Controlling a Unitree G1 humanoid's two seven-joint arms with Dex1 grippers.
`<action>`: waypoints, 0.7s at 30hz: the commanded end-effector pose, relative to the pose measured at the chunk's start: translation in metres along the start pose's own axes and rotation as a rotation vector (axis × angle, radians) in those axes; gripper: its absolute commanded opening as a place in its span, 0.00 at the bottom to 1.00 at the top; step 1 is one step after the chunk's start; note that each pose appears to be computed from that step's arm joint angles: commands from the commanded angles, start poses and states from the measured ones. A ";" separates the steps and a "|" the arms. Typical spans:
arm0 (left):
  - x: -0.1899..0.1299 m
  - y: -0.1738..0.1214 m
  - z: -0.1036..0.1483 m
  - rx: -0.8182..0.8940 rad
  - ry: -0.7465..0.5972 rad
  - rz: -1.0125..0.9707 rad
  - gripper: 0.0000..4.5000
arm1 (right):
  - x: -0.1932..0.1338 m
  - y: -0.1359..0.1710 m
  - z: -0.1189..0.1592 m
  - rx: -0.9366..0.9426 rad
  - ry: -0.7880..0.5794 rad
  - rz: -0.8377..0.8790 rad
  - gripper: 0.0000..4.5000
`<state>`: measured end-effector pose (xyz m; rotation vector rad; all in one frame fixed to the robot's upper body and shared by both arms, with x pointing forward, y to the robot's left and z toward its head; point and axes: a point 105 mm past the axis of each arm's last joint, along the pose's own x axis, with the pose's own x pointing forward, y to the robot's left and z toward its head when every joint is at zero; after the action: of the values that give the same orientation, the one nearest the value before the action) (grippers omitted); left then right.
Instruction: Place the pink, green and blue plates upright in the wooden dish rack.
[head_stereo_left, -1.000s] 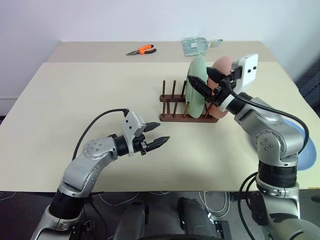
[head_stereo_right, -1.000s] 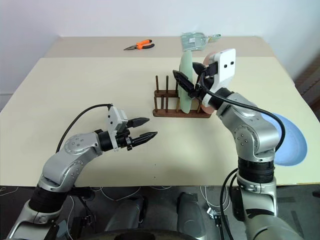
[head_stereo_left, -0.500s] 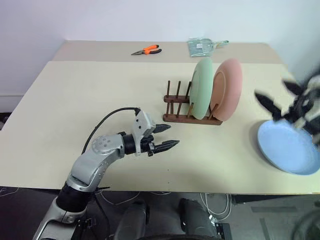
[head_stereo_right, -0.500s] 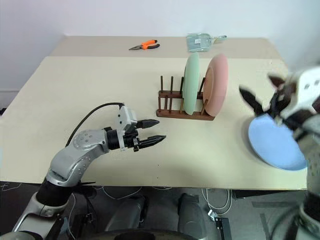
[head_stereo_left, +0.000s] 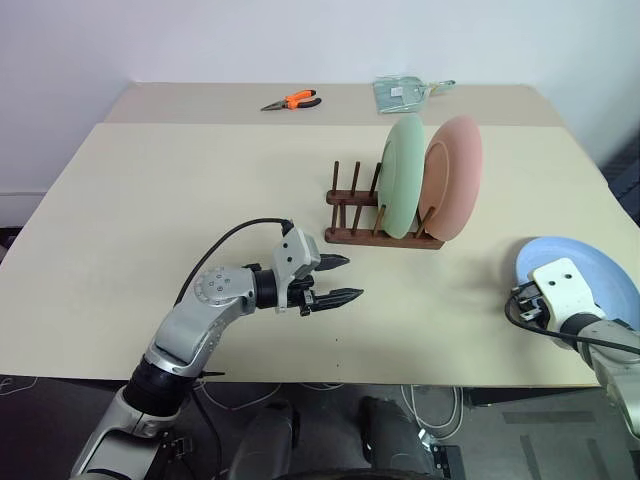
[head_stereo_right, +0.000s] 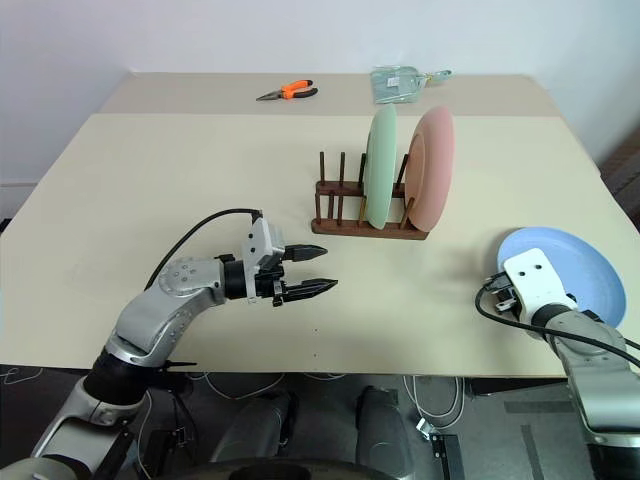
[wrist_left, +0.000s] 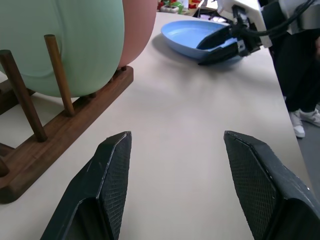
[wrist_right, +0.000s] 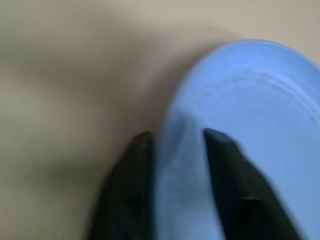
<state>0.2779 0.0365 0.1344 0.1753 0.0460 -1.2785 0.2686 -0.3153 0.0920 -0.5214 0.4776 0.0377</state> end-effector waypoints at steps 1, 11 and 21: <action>-0.001 0.000 0.006 0.037 -0.018 0.008 0.67 | 0.000 -0.010 0.022 0.054 -0.089 -0.035 0.01; -0.014 0.018 0.000 0.054 0.001 0.105 0.67 | -0.063 -0.080 0.186 0.355 -0.855 -0.211 0.01; -0.044 0.063 -0.011 0.109 -0.002 0.366 0.67 | -0.160 0.028 0.323 0.768 -1.370 0.785 0.01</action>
<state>0.3198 0.0839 0.1271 0.2441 -0.0041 -0.9839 0.2803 -0.1404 0.3831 0.4698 -0.6450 0.7551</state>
